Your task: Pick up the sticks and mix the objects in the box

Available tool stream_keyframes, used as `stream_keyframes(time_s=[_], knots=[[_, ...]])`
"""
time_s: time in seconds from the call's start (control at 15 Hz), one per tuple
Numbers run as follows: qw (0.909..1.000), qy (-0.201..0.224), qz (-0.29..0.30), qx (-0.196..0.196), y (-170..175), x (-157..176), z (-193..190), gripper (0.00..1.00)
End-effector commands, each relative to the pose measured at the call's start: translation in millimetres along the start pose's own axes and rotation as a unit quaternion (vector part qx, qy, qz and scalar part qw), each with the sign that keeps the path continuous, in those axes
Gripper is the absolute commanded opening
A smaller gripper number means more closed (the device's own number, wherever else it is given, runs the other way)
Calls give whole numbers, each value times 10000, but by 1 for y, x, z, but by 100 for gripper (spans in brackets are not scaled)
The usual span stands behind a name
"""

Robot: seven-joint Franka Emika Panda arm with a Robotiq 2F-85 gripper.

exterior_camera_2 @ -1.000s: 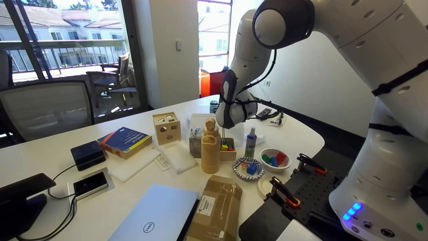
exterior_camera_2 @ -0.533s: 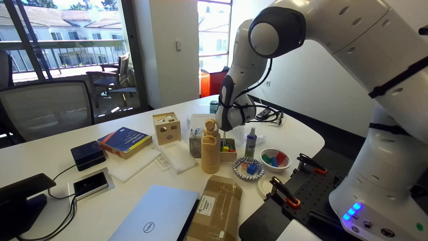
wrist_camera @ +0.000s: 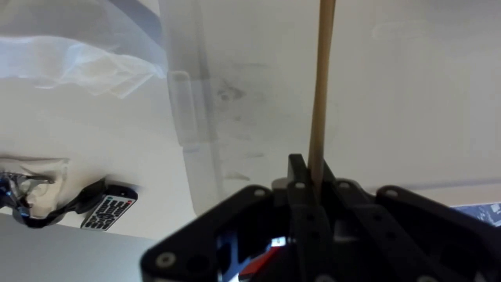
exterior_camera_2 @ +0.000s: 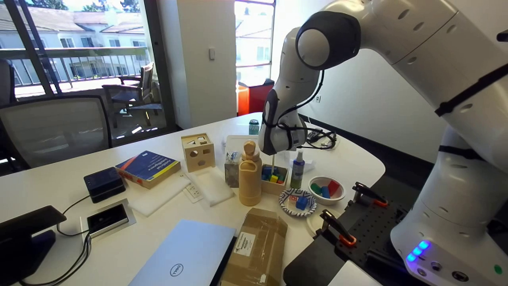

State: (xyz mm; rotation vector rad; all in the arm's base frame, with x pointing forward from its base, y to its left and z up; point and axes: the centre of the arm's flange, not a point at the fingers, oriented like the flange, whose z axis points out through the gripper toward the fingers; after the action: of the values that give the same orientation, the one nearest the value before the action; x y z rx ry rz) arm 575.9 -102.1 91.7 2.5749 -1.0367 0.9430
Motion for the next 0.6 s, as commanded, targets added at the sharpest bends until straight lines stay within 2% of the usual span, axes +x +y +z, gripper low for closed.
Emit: stream_keyframes(time_s=[0.0, 0.27, 0.53], knots=[[9988, 341, 355, 57, 19, -18, 3, 2], [9993, 201, 292, 85, 8, -24, 4, 2], [9998, 93, 176, -50, 15, -25, 2, 2]])
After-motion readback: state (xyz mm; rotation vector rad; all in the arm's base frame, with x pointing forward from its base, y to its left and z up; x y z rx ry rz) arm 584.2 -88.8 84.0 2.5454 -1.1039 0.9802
